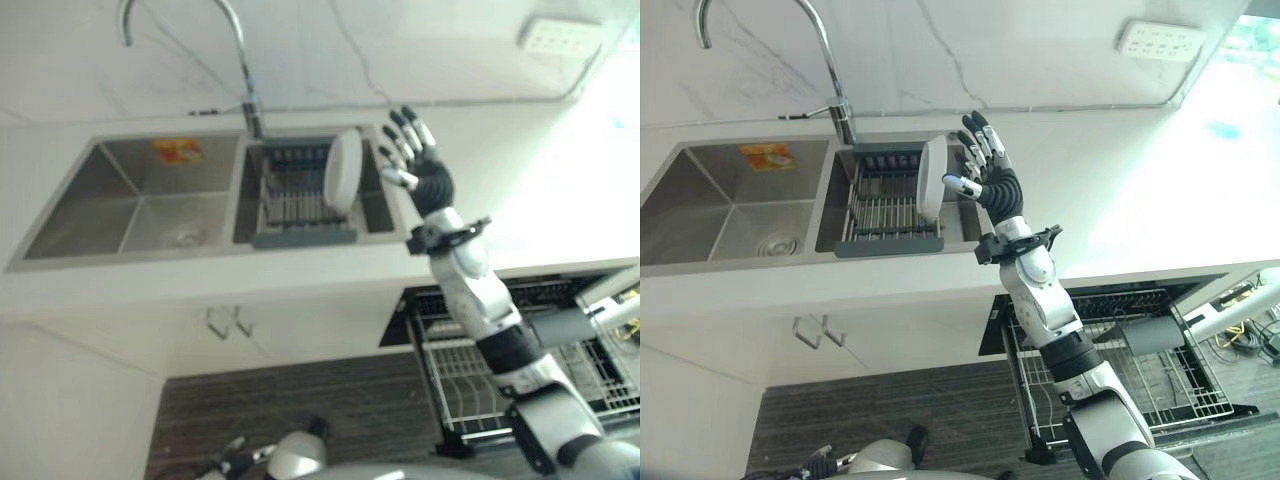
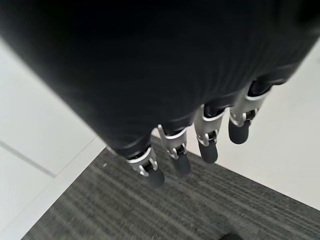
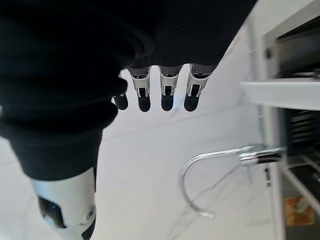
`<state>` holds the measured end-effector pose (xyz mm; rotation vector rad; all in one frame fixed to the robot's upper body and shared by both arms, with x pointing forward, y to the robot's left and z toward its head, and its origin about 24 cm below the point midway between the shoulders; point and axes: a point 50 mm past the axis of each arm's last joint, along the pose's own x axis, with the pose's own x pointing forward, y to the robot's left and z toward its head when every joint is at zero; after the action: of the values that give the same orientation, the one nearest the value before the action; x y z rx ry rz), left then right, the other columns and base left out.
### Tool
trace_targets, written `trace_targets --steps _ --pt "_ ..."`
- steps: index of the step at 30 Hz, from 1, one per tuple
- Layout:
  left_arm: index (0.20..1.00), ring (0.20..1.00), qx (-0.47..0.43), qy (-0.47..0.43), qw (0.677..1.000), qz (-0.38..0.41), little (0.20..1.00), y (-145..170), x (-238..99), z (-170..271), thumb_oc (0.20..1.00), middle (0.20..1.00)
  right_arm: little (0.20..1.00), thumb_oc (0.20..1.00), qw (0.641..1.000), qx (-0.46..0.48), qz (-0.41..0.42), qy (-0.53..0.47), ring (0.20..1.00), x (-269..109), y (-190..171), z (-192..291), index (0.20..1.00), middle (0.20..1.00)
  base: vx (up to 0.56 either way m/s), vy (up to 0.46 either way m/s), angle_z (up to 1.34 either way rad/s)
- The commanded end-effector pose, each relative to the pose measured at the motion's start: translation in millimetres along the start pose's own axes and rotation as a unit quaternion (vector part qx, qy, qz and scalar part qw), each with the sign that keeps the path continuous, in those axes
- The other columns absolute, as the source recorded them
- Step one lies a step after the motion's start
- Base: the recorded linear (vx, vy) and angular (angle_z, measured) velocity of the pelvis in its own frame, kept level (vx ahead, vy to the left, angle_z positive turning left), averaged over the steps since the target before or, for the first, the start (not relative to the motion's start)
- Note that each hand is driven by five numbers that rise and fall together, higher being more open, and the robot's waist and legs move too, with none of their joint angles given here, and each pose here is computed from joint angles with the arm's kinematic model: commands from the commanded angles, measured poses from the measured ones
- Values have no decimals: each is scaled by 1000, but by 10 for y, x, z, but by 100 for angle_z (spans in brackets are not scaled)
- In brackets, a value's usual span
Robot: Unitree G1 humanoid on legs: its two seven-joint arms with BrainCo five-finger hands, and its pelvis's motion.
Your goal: Place the dishes in the dishwasher.
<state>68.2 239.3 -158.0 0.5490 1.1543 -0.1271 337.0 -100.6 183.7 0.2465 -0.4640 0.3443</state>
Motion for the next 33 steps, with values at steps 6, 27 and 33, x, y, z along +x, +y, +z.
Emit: trace_targets --steps 6,27,33 --pt "1000 1000 26 20 999 4 1000 63 -9 -93 1000 1000 1000 1000 992 -69 -41 -96 1000 241 -273 542 1000 1000 47 24 23" --pt "1000 1000 51 57 997 -18 1000 97 -83 -344 1000 1000 1000 1000 985 -57 -161 25 1000 373 -928 409 1000 1000 62 14 9" --pt "1000 1000 55 60 997 -15 1000 93 -81 -342 1000 1000 1000 1000 982 -53 -172 53 1000 358 -944 288 1000 1000 22 28 10"
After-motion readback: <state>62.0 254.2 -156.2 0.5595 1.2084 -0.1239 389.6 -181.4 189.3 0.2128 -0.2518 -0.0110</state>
